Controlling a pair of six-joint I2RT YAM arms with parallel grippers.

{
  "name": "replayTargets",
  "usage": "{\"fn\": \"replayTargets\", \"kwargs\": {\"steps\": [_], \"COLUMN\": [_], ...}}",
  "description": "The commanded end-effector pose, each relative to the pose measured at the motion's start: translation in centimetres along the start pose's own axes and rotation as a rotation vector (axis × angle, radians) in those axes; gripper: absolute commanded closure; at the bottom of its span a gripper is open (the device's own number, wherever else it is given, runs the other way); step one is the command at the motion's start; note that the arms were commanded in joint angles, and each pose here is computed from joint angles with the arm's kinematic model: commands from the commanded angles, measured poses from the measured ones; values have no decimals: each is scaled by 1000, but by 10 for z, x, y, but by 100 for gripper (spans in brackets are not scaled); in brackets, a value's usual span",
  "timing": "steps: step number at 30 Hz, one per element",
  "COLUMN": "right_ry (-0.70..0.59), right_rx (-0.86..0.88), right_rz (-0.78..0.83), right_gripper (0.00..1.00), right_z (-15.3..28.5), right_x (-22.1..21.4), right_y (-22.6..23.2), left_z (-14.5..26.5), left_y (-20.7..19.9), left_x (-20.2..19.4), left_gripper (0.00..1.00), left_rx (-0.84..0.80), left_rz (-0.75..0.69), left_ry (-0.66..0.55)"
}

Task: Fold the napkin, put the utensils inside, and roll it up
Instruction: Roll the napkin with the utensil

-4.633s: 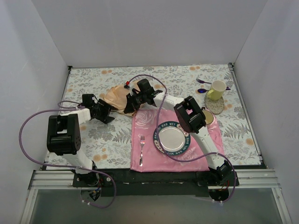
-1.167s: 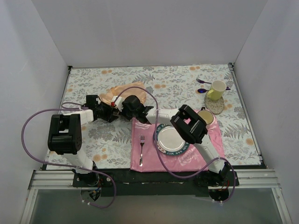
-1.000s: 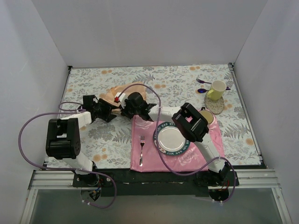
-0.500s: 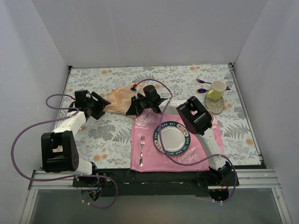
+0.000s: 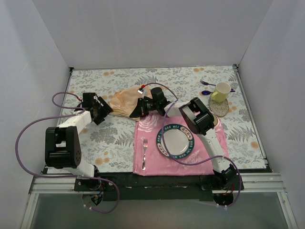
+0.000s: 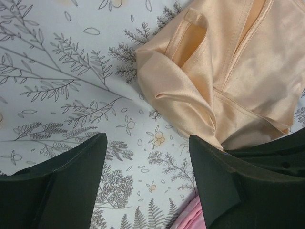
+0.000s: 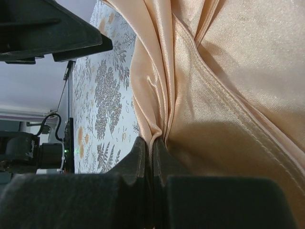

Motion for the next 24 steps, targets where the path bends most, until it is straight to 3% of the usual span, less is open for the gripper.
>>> {"fn": "replayTargets", "kwargs": {"steps": [1, 11, 18, 24], "right_ry": [47, 67, 97, 135], "right_rx": [-15, 6, 1, -35], "right_rz": [-39, -38, 2, 76], "right_gripper": [99, 99, 99, 99], "right_z": [-3, -4, -7, -9], "right_x": [-8, -9, -8, -7], "right_y": [-9, -11, -13, -13], "left_z": [-15, -65, -62, -60], "left_y": [-4, -14, -8, -11], "left_x": [14, 6, 0, 2], "left_gripper": [30, 31, 52, 76], "left_rx": [1, 22, 26, -18], "left_rz": [-22, -72, -148, -246], "left_ry": [-108, -64, -27, 30]}}
Point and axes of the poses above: each gripper's point midway between its finger pads, its own z axis back along the fingers, its own y axis along the line the jaws close on, x = y × z, the point moved 7 cm from there along z, back along the fingers, and after that the axes turned 15 degrees about -z, right-handed, at the moved point
